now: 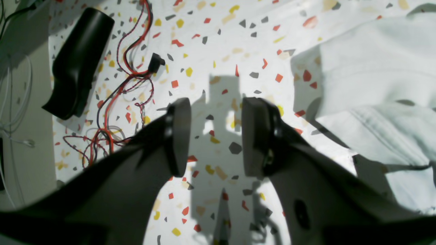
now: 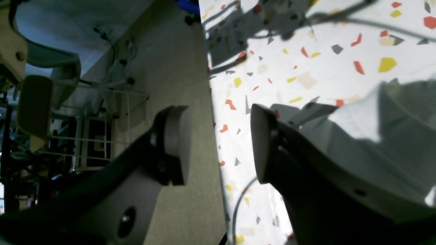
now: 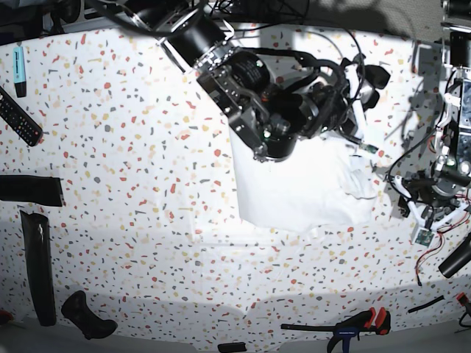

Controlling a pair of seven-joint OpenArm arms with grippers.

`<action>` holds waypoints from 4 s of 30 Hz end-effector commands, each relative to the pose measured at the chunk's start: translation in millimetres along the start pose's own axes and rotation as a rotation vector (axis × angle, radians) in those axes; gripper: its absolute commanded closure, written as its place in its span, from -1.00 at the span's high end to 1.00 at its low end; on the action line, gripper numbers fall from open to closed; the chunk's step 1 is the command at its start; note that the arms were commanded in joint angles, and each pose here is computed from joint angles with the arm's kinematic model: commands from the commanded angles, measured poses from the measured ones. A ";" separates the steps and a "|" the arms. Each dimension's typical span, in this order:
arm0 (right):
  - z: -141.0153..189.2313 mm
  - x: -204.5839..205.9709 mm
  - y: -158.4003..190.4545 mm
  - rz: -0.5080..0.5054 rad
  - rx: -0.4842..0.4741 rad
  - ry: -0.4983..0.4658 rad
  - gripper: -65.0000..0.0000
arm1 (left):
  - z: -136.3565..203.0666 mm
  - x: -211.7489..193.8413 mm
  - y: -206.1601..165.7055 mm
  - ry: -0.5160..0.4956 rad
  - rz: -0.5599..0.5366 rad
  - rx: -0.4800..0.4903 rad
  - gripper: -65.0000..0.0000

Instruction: Fold the T-shirt properly

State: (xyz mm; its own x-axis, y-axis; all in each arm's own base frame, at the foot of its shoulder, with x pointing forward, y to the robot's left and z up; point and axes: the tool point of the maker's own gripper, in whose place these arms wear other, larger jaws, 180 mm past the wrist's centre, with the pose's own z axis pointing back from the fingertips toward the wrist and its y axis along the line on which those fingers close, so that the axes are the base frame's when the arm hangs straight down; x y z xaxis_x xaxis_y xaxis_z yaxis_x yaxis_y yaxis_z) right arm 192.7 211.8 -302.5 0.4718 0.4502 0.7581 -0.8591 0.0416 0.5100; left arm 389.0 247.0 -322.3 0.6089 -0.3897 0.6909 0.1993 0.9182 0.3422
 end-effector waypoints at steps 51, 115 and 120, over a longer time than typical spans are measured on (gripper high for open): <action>166.5 -28.7 -259.2 -0.257 -0.728 -0.168 -0.14 | 63.7 -78.2 -191.8 -0.039 0.115 -0.407 -0.26; 213.9 -79.3 -134.4 -0.132 -0.821 -0.012 -0.14 | 44.9 -42.4 -204.2 0.129 -0.092 -0.364 -0.26; 270.6 -81.7 -150.6 -0.189 -0.997 -0.065 -0.14 | 61.9 -8.0 -199.4 0.020 -0.092 -0.355 -0.26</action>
State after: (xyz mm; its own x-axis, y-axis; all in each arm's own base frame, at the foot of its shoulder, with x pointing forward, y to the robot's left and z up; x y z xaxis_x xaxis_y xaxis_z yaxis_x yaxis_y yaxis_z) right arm 325.1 -76.4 -350.6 0.6524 0.3248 0.6847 -0.5188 0.8501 0.0911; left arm 289.6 65.6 -368.0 0.6205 -0.4803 0.6199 0.5071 0.8487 0.1499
